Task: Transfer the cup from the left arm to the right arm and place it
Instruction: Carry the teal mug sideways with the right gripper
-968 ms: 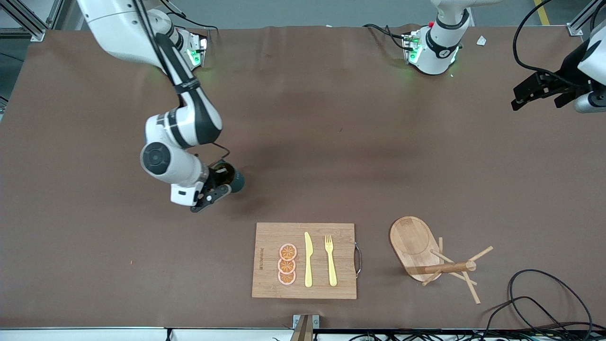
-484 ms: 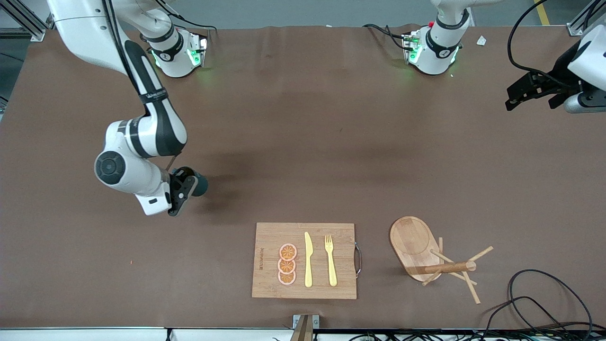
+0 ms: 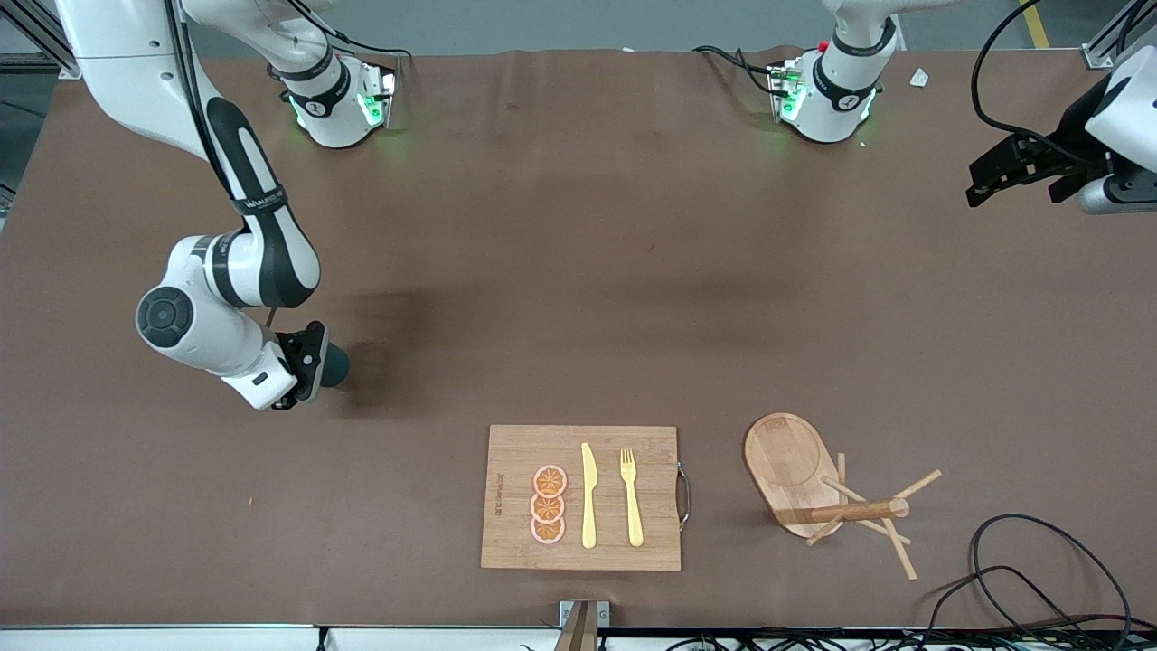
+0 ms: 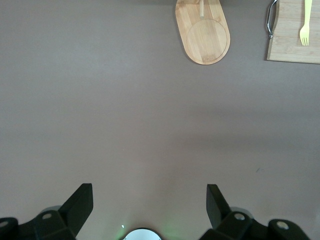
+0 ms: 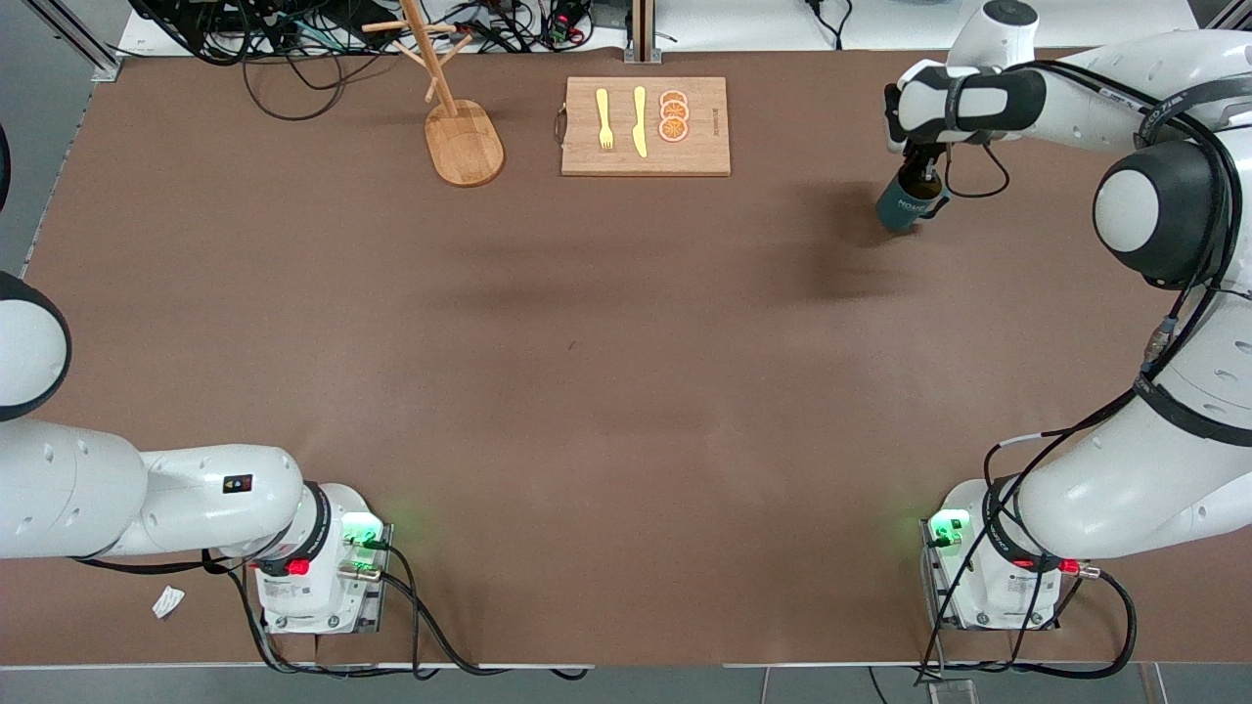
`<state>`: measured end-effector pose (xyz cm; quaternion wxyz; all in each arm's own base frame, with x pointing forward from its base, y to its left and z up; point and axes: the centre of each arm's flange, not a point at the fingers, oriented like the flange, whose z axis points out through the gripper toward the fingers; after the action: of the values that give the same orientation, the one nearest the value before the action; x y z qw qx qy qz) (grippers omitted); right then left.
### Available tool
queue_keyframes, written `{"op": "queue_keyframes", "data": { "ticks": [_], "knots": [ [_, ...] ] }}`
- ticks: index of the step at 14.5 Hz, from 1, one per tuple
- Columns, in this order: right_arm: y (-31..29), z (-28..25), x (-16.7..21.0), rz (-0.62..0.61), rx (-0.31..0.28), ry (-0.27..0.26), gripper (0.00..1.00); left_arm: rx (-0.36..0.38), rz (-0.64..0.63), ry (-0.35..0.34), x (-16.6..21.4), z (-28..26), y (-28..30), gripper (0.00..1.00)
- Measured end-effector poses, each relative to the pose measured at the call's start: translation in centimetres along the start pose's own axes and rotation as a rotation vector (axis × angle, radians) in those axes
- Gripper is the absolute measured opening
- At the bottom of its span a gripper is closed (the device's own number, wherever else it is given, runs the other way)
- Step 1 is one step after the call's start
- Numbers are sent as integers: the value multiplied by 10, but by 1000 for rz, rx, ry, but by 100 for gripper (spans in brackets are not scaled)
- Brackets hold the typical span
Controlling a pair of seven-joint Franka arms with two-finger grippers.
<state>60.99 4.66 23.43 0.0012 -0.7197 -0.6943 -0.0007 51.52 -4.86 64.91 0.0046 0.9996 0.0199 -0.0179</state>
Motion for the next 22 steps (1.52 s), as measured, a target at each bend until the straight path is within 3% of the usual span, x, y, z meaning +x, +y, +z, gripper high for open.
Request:
{"op": "queue_keyframes", "data": {
  "ticks": [8,13,16,18,20,22],
  "knots": [
    [-9,13,4,-123,-34,-25,5,0,12,9,-1,-4,7,100],
    [-10,12,11,-133,-28,-25,48,10,12,17,0,-7,6,100],
    [-12,2,11,-78,61,-28,78,11,12,33,0,-14,5,100],
    [-8,-32,13,23,132,-33,98,11,10,40,0,-17,4,100],
    [-4,-78,14,174,172,-44,100,9,13,52,1,-23,5,100],
    [-3,-121,11,384,169,-55,100,12,14,60,5,-26,5,100]
  ]
}}
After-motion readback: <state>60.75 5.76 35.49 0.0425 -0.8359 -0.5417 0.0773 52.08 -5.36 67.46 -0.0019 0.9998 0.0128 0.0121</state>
